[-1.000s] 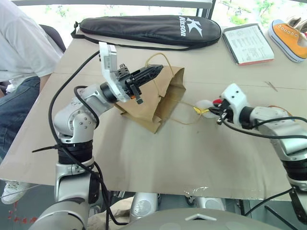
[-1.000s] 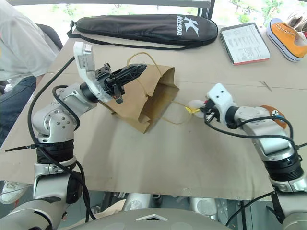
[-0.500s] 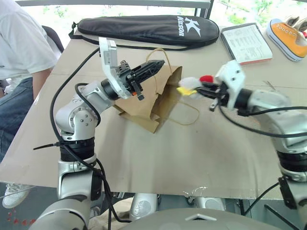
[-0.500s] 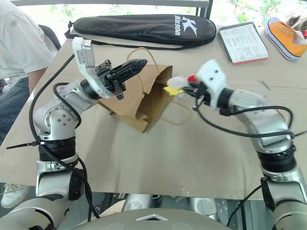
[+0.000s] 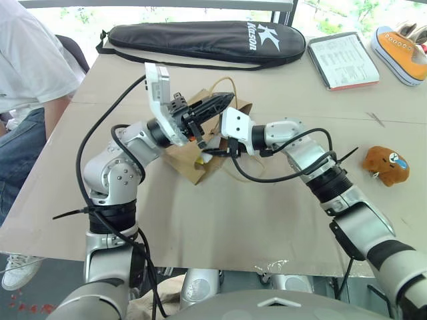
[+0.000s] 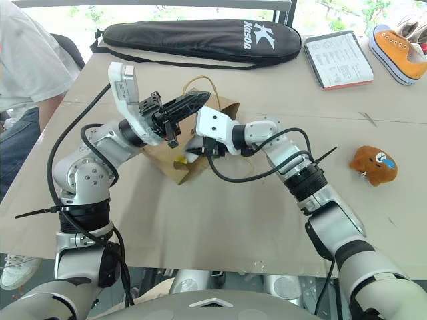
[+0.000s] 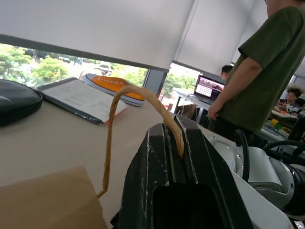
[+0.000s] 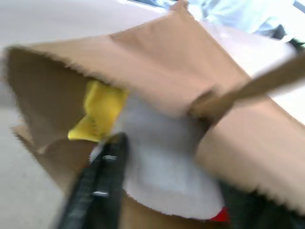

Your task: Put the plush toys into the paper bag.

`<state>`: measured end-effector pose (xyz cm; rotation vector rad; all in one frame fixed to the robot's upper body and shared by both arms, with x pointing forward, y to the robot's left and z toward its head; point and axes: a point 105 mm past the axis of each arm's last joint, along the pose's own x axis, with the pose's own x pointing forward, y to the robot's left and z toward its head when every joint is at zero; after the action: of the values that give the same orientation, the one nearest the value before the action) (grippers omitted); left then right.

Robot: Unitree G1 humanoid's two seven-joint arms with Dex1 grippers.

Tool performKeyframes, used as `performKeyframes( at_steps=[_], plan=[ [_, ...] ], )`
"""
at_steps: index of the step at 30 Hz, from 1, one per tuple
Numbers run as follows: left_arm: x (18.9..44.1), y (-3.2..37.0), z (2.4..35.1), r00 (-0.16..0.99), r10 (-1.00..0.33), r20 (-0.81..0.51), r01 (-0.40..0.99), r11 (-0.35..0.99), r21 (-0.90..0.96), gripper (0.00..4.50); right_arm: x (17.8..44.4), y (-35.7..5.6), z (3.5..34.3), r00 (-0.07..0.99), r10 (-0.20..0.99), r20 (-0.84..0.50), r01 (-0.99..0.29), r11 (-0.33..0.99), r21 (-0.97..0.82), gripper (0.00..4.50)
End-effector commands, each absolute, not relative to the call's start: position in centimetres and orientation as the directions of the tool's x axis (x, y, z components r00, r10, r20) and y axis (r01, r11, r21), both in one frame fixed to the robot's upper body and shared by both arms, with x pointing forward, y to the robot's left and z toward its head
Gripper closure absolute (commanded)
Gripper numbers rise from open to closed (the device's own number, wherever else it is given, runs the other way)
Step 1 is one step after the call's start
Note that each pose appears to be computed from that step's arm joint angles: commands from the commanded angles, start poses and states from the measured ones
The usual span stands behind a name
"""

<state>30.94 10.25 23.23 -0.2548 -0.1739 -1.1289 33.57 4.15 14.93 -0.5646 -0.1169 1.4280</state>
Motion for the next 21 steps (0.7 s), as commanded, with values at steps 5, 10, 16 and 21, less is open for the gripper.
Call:
performKeyframes(
  at_steps=[5,10,16,21],
  plan=[
    [30.0,11.0,24.5,0.429,-0.848,0.312,0.899,0.433,-0.058,4.5,33.8,0.3,15.7,0.27,0.94,-0.208,-0.851,0.132,-0.508,0.68],
    [30.2,11.5,24.3,0.452,-0.835,0.315,0.888,0.454,-0.07,4.5,32.1,-5.5,19.0,0.454,0.889,-0.062,-0.807,0.381,-0.451,0.68],
    [30.4,11.2,24.1,0.453,-0.83,0.324,0.888,0.452,-0.083,4.5,29.8,-11.7,21.6,0.668,0.744,0.002,-0.694,0.625,-0.358,0.68],
    [30.4,10.9,23.8,0.451,-0.828,0.334,0.89,0.444,-0.102,4.5,30.1,-22.9,19.3,0.932,0.291,-0.215,-0.358,0.829,-0.43,0.68]
  ],
)
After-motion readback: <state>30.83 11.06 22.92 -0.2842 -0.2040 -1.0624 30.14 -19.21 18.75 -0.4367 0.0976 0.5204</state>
